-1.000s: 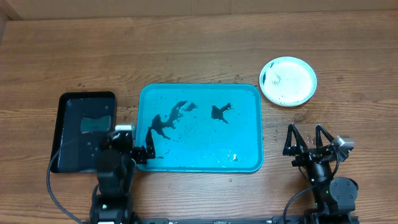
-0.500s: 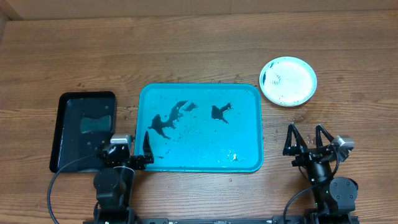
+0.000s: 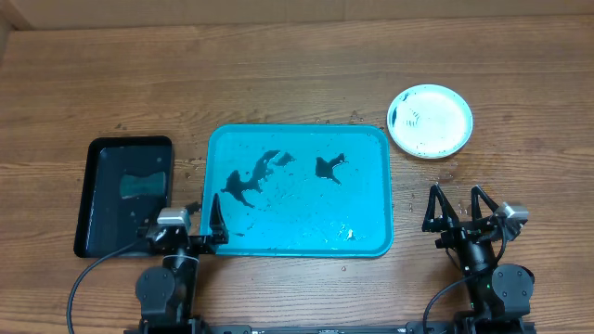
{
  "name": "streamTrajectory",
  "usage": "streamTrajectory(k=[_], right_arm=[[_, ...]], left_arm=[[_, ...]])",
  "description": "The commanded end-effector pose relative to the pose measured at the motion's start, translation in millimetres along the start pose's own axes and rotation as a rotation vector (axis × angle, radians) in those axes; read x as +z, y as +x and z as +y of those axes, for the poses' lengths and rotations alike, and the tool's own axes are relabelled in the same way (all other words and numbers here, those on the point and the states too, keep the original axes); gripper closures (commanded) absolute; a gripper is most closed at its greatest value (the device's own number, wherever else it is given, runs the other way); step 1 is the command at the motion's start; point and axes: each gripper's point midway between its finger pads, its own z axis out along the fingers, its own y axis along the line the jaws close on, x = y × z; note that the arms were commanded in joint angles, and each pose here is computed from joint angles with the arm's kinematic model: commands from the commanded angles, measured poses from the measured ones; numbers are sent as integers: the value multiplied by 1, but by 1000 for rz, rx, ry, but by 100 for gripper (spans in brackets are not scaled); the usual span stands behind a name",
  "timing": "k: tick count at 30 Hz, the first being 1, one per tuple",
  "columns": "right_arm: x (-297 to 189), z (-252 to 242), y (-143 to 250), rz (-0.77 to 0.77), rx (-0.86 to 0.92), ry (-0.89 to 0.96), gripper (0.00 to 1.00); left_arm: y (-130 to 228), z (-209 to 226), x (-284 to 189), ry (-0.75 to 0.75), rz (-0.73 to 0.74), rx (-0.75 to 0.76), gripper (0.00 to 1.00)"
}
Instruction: Clean dirty plates on tray and stack at the side
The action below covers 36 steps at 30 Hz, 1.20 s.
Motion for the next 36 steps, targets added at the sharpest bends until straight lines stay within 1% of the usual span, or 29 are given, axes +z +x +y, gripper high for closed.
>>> streamTrajectory(k=[1, 36], right_arm=[[0, -1, 2, -2, -7, 3, 0], [0, -1, 2, -2, -7, 3, 0]], left_arm=[[-2, -2, -1, 13, -13, -41, 0], [-2, 0, -1, 3, -14, -36, 0]])
